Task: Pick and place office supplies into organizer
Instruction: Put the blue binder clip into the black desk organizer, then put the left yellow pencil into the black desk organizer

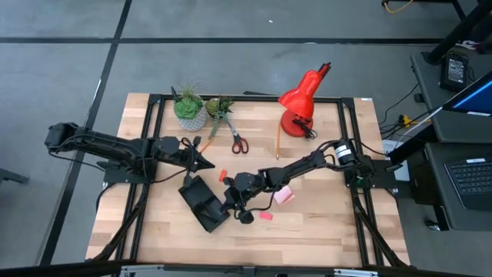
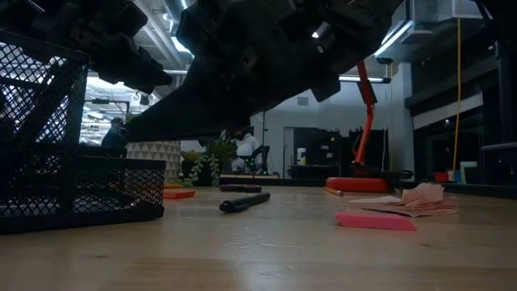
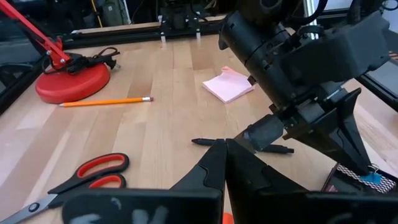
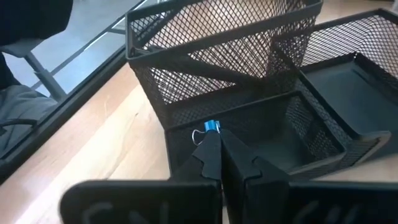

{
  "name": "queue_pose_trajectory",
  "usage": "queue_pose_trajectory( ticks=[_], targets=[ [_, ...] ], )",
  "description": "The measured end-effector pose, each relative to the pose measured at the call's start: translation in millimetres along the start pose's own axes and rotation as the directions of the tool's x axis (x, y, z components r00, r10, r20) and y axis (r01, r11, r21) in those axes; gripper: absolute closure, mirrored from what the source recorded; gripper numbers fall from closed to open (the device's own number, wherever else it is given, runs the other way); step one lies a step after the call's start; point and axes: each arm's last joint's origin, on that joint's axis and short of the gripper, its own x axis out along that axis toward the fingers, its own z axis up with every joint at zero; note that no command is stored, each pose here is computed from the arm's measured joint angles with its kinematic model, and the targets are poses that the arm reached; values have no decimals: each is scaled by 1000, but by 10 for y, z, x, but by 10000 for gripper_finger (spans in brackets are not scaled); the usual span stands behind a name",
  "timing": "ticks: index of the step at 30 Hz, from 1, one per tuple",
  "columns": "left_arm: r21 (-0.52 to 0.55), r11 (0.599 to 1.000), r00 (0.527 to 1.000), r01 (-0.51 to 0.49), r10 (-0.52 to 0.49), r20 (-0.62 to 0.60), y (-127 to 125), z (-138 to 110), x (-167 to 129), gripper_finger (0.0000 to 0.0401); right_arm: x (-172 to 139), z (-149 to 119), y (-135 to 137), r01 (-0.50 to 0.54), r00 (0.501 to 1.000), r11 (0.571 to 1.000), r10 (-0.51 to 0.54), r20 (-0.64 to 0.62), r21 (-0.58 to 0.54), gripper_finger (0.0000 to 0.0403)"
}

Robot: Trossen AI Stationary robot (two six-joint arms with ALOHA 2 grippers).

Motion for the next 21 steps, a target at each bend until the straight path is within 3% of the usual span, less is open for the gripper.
queue_pose_trajectory(
  ticks=[11, 21],
  targets=[
    [0, 1000, 1000, 0, 0, 0, 0, 0, 0, 399, -2, -9, -3, 1, 1000, 1000, -1, -10, -3, 392],
    [-2, 1000, 1000, 0, 0, 0, 0, 1, 1, 399, -7, -4, -17, 3, 1000, 999, -4, -6, -45, 321]
  ],
)
